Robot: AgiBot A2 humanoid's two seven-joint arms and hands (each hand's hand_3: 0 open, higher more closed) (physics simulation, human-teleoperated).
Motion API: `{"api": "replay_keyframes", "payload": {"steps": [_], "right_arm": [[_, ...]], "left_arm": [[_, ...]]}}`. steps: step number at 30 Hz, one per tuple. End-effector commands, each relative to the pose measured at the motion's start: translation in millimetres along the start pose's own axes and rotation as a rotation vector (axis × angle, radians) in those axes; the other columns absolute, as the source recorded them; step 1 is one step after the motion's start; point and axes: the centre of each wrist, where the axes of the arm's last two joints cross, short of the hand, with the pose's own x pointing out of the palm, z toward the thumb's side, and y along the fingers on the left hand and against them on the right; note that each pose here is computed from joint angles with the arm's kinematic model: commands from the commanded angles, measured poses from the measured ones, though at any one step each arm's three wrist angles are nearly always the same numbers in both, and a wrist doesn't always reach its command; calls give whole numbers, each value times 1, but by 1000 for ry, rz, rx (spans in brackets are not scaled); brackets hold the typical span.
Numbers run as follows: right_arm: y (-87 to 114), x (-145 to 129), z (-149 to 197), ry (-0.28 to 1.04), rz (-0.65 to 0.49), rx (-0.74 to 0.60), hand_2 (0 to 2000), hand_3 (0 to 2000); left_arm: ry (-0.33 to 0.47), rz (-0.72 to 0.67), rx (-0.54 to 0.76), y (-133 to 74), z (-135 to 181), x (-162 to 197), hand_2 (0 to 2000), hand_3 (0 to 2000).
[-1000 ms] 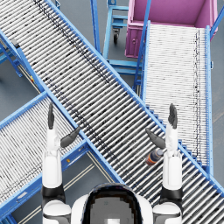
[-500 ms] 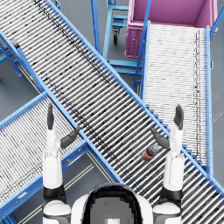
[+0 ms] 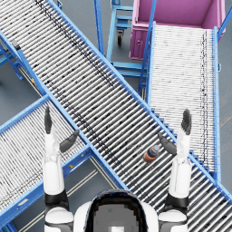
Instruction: Pick up the oil and place it on the left assembly line, put the cola on the right, and keep Sprite still
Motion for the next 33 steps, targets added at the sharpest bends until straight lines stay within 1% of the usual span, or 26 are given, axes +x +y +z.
{"api": "replay_keyframes", "payload": {"steps": [1,5,6,9,10,11,14,16,19,22,25,26,27,28,30,33], "right_arm": [[2,1,2,-2,1,-4,0,0],[6,-2,4,0,-17,-8,0,0],[13,-4,-7,-6,-32,44,0,0],[20,1,-16,-20,-22,89,0,0],[17,8,-11,-29,7,66,0,0],[8,13,3,-28,34,-2,0,0],[19,11,2,-30,13,15,0,0],[29,15,-2,-43,21,48,0,0],[37,16,-7,-51,13,87,0,0],[49,26,-20,-77,45,158,0,0],[56,34,-28,-98,73,203,0,0],[58,36,-34,-103,77,229,0,0],[61,39,-41,-109,85,260,0,0],[64,42,-48,-118,95,291,0,0],[70,48,-62,-131,112,350,0,0],[72,55,-80,-145,121,412,0,0]], "left_arm": [[0,0,6,0,1,0,0,0],[-2,3,10,1,2,0,0,0],[-1,7,9,1,2,-1,0,0],[13,45,14,0,4,-10,0,0],[19,61,14,-1,4,-15,0,0],[16,56,4,-1,1,-13,0,0],[0,21,15,-2,5,-3,0,0],[-8,6,12,-2,4,1,0,0],[-10,12,-5,-4,0,0,0,0],[-17,-3,-6,-3,-1,5,0,0],[-21,-5,-9,-3,-1,6,0,0],[-21,-2,-18,-6,-3,5,0,0],[-21,-4,-5,-3,-1,6,0,0],[-23,-3,-19,-6,-3,6,0,0],[-27,-11,-11,-2,-2,8,0,0],[-29,-10,-19,-1,-5,8,0,0]]}}
